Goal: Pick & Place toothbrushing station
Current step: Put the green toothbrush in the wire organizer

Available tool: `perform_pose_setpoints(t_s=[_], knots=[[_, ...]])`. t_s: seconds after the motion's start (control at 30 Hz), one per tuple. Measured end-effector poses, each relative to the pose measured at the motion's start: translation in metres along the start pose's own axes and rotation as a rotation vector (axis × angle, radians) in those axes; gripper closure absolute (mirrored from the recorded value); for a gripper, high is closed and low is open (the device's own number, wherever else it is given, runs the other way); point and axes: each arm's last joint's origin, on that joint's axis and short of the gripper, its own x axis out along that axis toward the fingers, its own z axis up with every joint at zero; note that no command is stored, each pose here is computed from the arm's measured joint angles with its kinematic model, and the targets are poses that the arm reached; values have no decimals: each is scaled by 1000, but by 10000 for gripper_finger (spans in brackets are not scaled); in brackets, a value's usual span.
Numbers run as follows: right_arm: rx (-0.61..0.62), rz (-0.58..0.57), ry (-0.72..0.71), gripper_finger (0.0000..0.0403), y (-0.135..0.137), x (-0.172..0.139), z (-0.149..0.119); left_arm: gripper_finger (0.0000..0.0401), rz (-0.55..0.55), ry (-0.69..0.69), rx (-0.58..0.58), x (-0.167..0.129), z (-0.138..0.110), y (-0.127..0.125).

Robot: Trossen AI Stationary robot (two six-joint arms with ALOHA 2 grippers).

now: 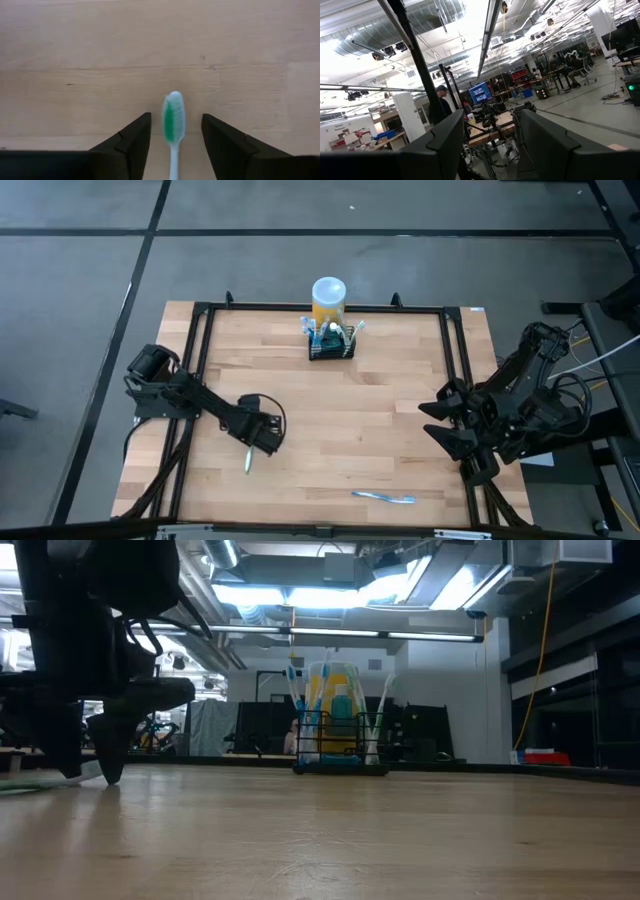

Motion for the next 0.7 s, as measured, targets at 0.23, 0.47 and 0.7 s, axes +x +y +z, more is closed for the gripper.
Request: perform_pose_setpoints(t_s=[0.23, 0.47, 0.7], knots=[[0, -3, 0, 202, 0, 0, 0, 302, -2, 11, 29, 2, 5, -4], [-1, -3, 0, 202, 0, 0, 0, 385, 0, 11, 35, 4, 8, -5], [-4, -3, 0, 202, 0, 0, 0, 386, -32, -49, 47, 2, 9, -8]])
